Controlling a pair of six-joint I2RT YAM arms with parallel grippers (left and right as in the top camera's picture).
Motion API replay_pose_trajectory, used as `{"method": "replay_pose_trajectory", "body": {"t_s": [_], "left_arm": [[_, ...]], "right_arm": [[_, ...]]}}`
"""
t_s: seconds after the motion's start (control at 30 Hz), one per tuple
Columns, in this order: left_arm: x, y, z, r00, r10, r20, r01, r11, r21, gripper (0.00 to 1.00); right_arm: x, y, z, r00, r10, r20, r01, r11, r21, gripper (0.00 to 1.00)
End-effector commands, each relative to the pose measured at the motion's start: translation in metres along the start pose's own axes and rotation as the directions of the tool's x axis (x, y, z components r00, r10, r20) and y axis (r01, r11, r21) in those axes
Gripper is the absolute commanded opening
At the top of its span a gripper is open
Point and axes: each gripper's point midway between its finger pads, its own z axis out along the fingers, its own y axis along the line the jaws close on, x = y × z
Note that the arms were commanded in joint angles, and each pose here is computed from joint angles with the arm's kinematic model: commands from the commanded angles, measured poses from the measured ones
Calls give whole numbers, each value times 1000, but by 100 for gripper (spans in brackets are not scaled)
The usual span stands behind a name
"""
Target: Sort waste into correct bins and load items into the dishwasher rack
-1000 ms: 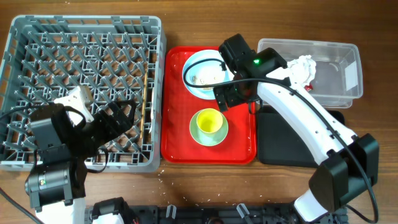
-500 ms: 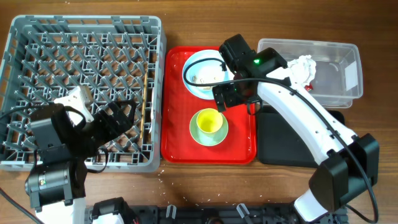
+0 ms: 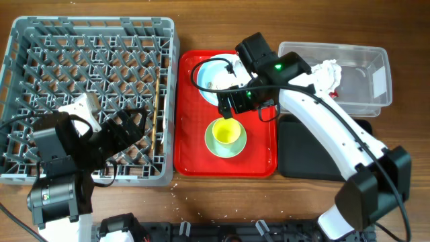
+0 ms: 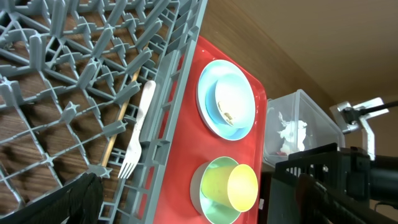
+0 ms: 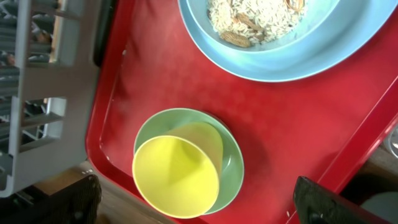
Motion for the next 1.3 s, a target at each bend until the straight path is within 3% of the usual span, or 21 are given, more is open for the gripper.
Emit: {"method": "replay_pose_trajectory", "body": {"t_s": [0.0, 0.07, 0.1, 0.13, 0.23, 0.4, 0.47, 0.6, 0.73, 0.83, 1.27], "left_arm": [[-1, -1, -1, 1000, 5, 8, -5, 1000, 5, 100], [-1, -1, -1, 1000, 5, 8, -5, 1000, 5, 100], [-1, -1, -1, 1000, 5, 8, -5, 1000, 5, 100], [-1, -1, -1, 1000, 5, 8, -5, 1000, 5, 100], [-1, -1, -1, 1000, 5, 8, -5, 1000, 5, 100], [-1, -1, -1, 1000, 5, 8, -5, 1000, 5, 100], [-1, -1, -1, 1000, 5, 8, -5, 1000, 5, 100], [-1, -1, -1, 1000, 5, 8, -5, 1000, 5, 100], [-1, -1, -1, 1000, 5, 8, -5, 1000, 5, 100], [-1, -1, -1, 1000, 5, 8, -5, 1000, 5, 100], [-1, -1, -1, 1000, 5, 8, -5, 1000, 5, 100]], "right_arm": [[-2, 16, -44, 993, -50, 111, 55, 998, -44, 100], [9, 23, -47, 996, -46, 75, 52, 995, -86, 99], [19, 25, -47, 999, -37, 33, 40, 993, -106, 90], [29, 27, -47, 1000, -30, -7, 28, 992, -120, 69], [50, 41, -45, 995, -53, -84, 41, 991, -131, 58], [57, 85, -23, 991, -115, -64, 102, 980, -170, 58], [58, 91, -2, 993, -113, -25, 110, 989, -95, 57], [48, 66, 25, 994, -75, 74, 66, 991, 113, 43], [53, 59, 51, 993, -71, 91, 61, 992, 110, 37], [53, 57, 63, 991, -74, 113, 63, 993, 101, 25], [54, 48, 78, 987, -60, 146, 43, 992, 116, 20]]}}
